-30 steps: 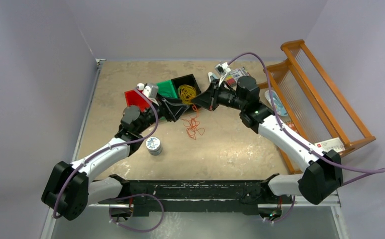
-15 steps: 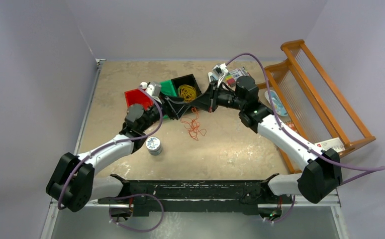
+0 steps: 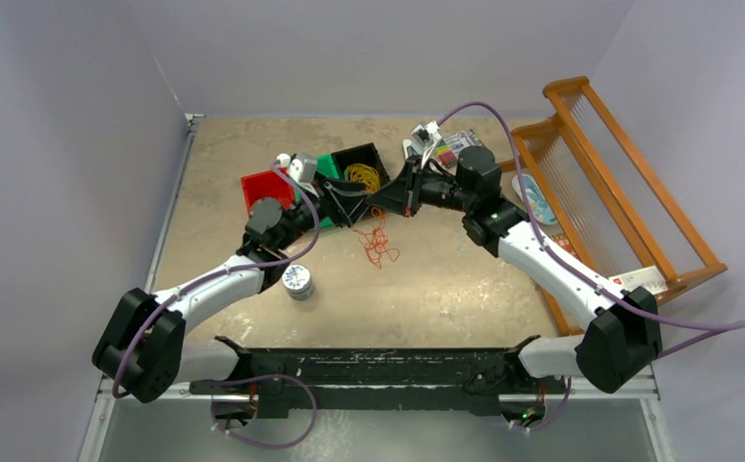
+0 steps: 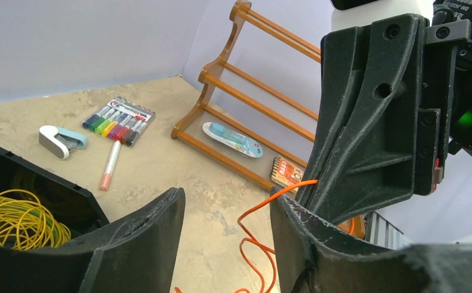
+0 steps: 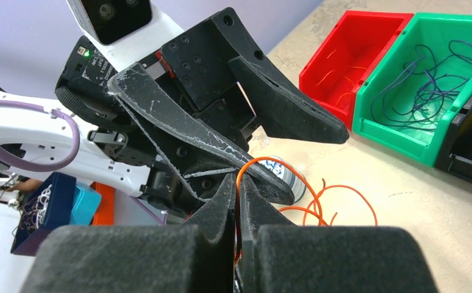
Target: Untangle the cables
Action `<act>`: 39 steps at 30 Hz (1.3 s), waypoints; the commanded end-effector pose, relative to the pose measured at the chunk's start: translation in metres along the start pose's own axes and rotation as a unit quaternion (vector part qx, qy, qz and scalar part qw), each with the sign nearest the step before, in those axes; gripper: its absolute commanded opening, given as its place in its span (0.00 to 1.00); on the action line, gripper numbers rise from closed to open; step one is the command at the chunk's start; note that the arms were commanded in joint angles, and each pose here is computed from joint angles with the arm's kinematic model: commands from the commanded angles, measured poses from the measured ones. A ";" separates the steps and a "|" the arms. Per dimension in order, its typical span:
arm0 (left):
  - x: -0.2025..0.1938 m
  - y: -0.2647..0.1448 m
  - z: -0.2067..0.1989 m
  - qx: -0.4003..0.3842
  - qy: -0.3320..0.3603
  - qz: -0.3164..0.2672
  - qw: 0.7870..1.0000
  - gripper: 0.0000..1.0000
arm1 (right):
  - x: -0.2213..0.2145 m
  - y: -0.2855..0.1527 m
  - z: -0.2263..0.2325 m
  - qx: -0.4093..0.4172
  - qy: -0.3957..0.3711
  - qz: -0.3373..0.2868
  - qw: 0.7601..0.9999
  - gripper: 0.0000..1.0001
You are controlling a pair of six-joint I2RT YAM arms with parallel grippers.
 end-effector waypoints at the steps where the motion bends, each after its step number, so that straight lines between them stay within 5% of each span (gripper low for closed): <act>1: 0.021 0.010 -0.035 -0.064 0.015 -0.025 0.998 0.48 | 0.029 0.001 0.012 0.023 -0.025 -0.036 0.999 0.00; 8: 0.027 0.012 -0.039 -0.060 0.007 -0.028 0.998 0.01 | 0.029 0.000 0.010 0.012 -0.032 -0.039 0.999 0.00; 12: 0.030 0.012 -0.038 -0.044 0.008 -0.029 0.999 0.00 | 0.031 -0.005 0.007 -0.009 -0.063 -0.041 0.997 0.02; 22: 0.032 0.009 -0.029 -0.001 0.016 -0.024 1.000 0.00 | 0.045 -0.043 -0.014 -0.153 -0.154 -0.108 0.970 0.60; 39: 0.042 0.020 -0.023 0.046 0.013 -0.007 0.999 0.00 | 0.011 -0.015 -0.015 -0.059 -0.253 -0.119 0.958 0.69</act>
Point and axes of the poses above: each gripper's point midway between its finger pads, its own y axis out along the fingers, its own z axis along the line the jaws close on, x = y × z, the point moved 3 cm from there along -y, back along the fingers, and after that the axes turned 15 degrees about -y, right-handed, at the moved point
